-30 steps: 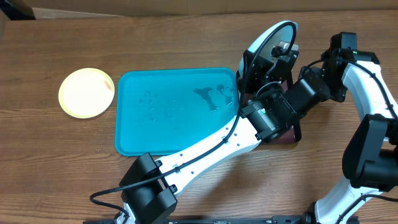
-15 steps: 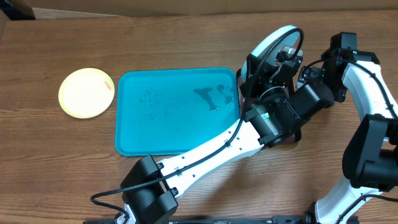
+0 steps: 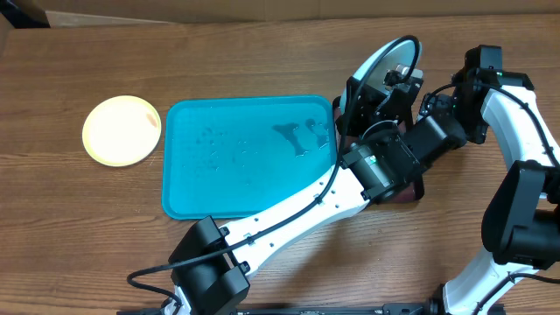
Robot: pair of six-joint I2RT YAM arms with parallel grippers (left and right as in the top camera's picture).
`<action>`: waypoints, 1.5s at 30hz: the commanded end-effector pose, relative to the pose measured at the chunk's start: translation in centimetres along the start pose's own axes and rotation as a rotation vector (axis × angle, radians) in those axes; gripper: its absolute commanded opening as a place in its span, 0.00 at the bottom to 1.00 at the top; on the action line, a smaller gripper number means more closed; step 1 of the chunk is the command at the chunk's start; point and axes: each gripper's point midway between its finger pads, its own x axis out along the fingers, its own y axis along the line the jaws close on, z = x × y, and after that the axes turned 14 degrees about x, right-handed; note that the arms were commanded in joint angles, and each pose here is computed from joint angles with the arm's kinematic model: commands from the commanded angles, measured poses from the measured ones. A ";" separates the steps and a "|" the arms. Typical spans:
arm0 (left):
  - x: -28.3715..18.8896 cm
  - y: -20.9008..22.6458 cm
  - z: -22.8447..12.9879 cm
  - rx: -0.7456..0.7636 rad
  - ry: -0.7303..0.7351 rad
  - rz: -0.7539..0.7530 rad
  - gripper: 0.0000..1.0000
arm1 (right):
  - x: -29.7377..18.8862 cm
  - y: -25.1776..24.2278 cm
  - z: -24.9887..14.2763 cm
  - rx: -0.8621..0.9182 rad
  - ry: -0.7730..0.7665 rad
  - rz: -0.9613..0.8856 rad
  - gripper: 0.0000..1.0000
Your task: Clean dirty plates on tray and stack at the side
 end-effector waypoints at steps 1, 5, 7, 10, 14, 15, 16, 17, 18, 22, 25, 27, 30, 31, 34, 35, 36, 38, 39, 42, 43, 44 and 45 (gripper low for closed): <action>0.4 1.4 0.4 -0.049 0.007 0.040 0.05 | -1.2 0.3 0.7 0.002 -0.035 0.014 1.00; 1.6 2.8 -0.1 -0.195 0.025 0.092 0.04 | -1.2 0.3 0.7 0.003 -0.035 0.014 1.00; 1.7 0.3 -0.1 -0.118 0.026 -0.054 0.04 | -1.2 0.3 0.7 0.003 -0.034 0.014 1.00; 2.3 -0.2 -1.9 -0.039 0.080 -0.094 0.04 | -1.2 0.3 0.7 0.002 -0.034 0.014 1.00; 4.5 -3.7 -6.1 -0.115 0.260 -0.411 0.04 | -1.2 0.3 0.7 0.002 -0.035 0.014 1.00; 5.2 -4.1 -7.0 -0.144 0.307 -0.478 0.04 | -1.2 0.3 0.7 0.002 -0.034 0.014 1.00; 5.9 -4.4 -8.0 -0.190 0.365 -0.563 0.04 | -1.2 0.3 0.7 0.003 -0.035 0.014 1.00; 6.5 -4.6 -8.8 -0.234 0.411 -0.648 0.04 | -1.2 0.3 0.7 0.002 -0.034 0.014 1.00; 7.0 -4.7 -9.5 -0.281 0.453 -0.738 0.04 | -1.2 0.3 0.7 0.003 -0.035 0.014 1.00; 9.6 -2.1 -11.6 -0.542 0.584 -1.050 0.04 | -1.2 0.3 0.7 0.002 -0.035 0.014 1.00; 12.8 2.7 -14.1 -0.734 0.635 -1.107 0.04 | -1.2 0.3 0.7 0.002 -0.035 0.014 1.00; 15.2 6.3 -17.1 -0.835 0.684 -1.054 0.04 | -1.2 0.3 0.7 0.003 -0.035 0.014 1.00; 17.6 11.6 -22.9 -0.939 0.785 -0.912 0.04 | -1.2 0.3 0.7 0.002 -0.035 0.014 1.00; 18.1 13.4 -25.3 -0.958 0.831 -0.837 0.04 | -1.2 0.3 0.7 0.003 -0.035 0.014 1.00; 18.7 18.6 -33.2 -0.976 0.988 -0.574 0.04 | -1.2 0.3 0.7 0.003 -0.034 0.014 1.00; 18.6 20.1 -35.4 -0.979 1.034 -0.500 0.04 | -1.2 0.3 0.7 0.003 -0.035 0.014 1.00; 18.4 21.4 -37.5 -0.988 1.074 -0.432 0.04 | -1.2 0.3 0.7 0.002 -0.035 0.014 1.00; 17.8 23.7 -40.8 -1.015 1.126 -0.336 0.04 | -1.2 0.3 0.7 0.003 -0.035 0.014 1.00; 17.6 24.6 -42.1 -1.037 1.146 -0.297 0.04 | -1.2 0.3 0.7 0.003 -0.034 0.014 1.00; 17.1 26.9 -45.6 -1.098 1.179 -0.193 0.04 | -1.2 0.3 0.7 0.003 -0.034 0.014 1.00; 17.0 27.3 -46.4 -1.114 1.179 -0.175 0.04 | -1.2 0.3 0.7 0.002 -0.035 0.014 1.00; 17.0 27.6 -47.2 -1.127 1.180 -0.161 0.04 | -1.2 0.3 0.7 0.002 -0.035 0.014 1.00; 17.0 27.8 -47.9 -1.135 1.179 -0.147 0.04 | -1.2 0.3 0.7 0.002 -0.035 0.014 1.00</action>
